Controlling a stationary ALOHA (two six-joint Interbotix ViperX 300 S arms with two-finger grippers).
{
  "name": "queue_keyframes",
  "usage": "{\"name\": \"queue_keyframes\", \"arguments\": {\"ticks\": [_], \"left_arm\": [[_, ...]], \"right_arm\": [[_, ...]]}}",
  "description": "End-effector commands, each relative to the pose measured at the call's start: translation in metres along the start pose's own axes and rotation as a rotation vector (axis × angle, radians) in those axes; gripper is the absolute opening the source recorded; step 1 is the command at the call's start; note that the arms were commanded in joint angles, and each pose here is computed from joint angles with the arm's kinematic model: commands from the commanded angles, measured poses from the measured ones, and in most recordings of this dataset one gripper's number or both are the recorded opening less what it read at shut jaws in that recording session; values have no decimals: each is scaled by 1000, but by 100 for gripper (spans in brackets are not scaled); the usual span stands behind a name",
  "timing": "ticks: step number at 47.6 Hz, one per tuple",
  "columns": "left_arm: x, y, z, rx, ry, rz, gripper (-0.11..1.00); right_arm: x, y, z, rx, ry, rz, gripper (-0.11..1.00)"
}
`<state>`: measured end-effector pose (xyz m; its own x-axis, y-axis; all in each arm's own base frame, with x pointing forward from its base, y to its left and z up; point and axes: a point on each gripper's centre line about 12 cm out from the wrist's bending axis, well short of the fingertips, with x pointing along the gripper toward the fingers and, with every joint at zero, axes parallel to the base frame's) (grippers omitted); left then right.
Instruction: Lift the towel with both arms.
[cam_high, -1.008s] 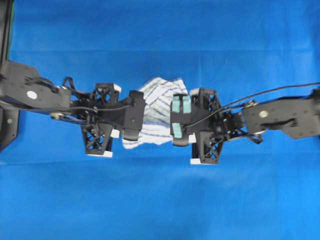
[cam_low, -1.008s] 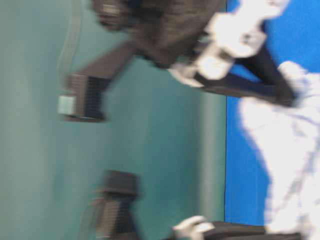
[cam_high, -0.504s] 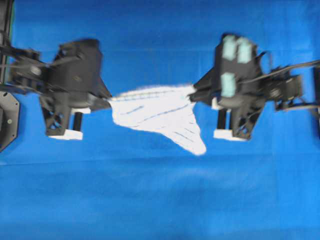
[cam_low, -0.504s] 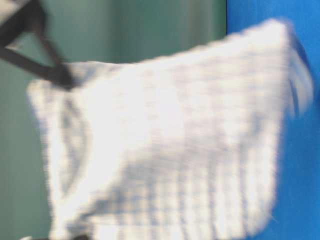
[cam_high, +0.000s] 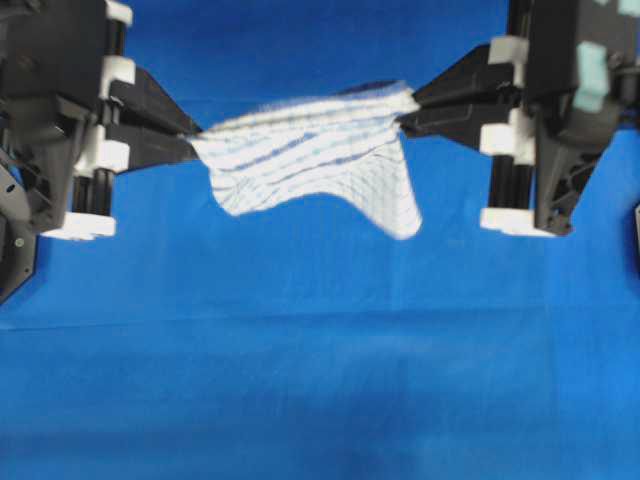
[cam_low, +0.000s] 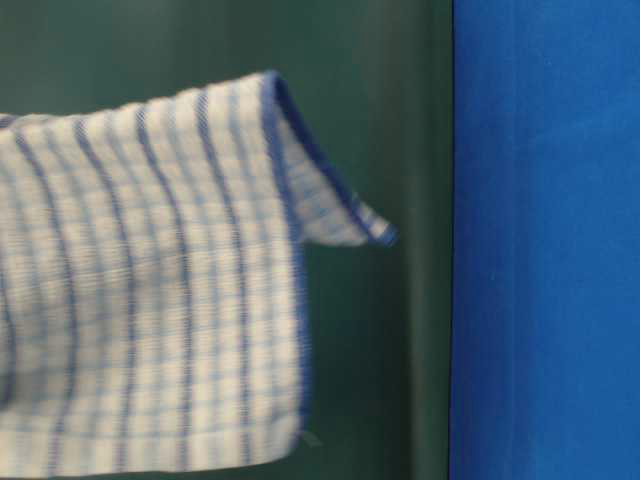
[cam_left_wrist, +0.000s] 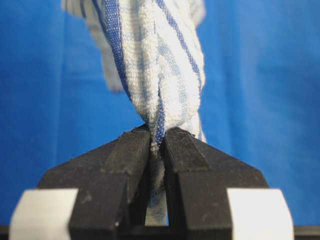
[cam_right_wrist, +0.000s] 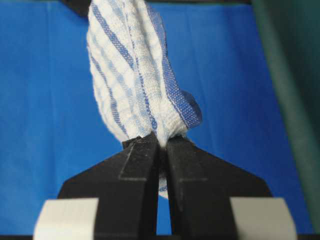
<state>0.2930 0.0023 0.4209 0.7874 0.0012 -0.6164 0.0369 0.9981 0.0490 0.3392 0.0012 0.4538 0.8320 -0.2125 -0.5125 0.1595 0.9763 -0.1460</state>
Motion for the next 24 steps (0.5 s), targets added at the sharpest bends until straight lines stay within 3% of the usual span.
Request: {"name": "queue_keyframes", "arguments": {"ticks": [1, 24], "left_arm": [[-21, 3, 15, -4, -59, 13, 3], [-32, 9, 31, 25, -125, 34, 3]], "right_arm": [[-21, -7, 17, 17, -58, -6, 3], [-27, -10, 21, 27, -51, -12, 3]]}}
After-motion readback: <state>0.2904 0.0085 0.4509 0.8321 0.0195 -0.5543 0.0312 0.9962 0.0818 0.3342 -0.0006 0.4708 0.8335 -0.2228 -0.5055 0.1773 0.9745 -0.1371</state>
